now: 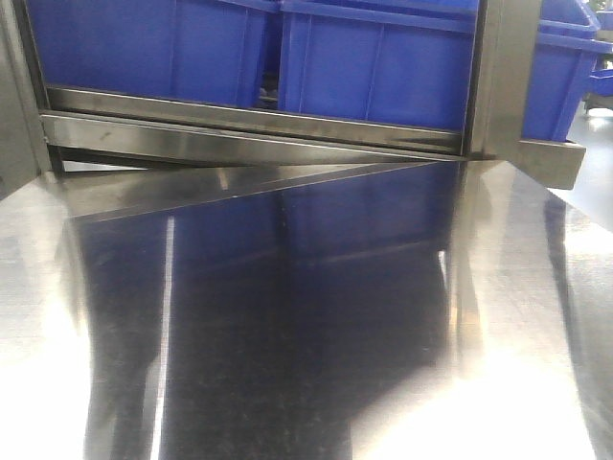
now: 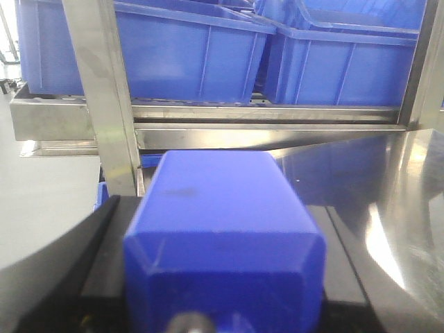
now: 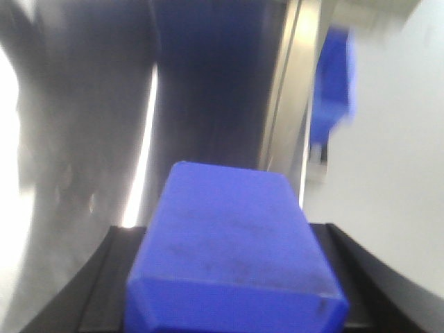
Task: Pick and sort blue part to right shelf
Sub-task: 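Hold both blue blocks and draw the arms back from the table, then drive the base away from the steel table holding both blocks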
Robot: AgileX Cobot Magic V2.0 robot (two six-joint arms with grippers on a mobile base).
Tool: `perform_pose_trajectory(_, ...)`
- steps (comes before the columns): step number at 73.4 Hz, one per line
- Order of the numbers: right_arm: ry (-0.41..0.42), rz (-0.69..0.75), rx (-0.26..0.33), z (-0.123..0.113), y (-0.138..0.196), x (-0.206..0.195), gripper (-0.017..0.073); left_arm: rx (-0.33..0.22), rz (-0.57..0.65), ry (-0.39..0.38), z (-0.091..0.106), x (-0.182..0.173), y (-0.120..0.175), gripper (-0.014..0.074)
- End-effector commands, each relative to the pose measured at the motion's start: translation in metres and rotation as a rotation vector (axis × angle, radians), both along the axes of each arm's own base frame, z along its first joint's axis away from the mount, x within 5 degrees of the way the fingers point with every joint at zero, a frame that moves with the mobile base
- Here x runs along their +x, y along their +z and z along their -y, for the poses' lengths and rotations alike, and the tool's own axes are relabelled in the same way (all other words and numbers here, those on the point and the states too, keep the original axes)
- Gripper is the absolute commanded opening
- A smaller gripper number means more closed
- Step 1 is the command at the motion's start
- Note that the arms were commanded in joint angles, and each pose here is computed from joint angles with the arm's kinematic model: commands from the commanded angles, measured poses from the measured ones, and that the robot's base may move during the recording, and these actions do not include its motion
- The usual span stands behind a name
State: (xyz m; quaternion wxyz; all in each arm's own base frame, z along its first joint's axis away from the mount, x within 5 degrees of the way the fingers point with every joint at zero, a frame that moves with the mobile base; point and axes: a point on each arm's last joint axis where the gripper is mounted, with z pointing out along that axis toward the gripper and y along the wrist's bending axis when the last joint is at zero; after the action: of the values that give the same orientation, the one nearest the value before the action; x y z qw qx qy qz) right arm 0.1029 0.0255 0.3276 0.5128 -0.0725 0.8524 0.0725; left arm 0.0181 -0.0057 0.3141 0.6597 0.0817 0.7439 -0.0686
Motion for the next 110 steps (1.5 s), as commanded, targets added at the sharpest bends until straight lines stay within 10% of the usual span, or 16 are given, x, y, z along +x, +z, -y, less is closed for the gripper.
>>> perform_pose_trajectory(1,0.000,0.232,0.032,0.009,0.028,-0.025,0.0230,-0.016,0.081,-0.005,0.000,-0.001,0.014,0.0207)
perform_pose_trajectory(32,-0.009,0.565,0.126,0.034,0.041,-0.105,0.0230,-0.016,0.081,-0.005,0.000,-0.001,0.014,0.0207)
perform_pose_trajectory(110,-0.009,0.574,0.129,0.034,0.041,-0.106,0.0230,-0.016,0.081,-0.005,0.000,-0.001,0.014,0.0207)
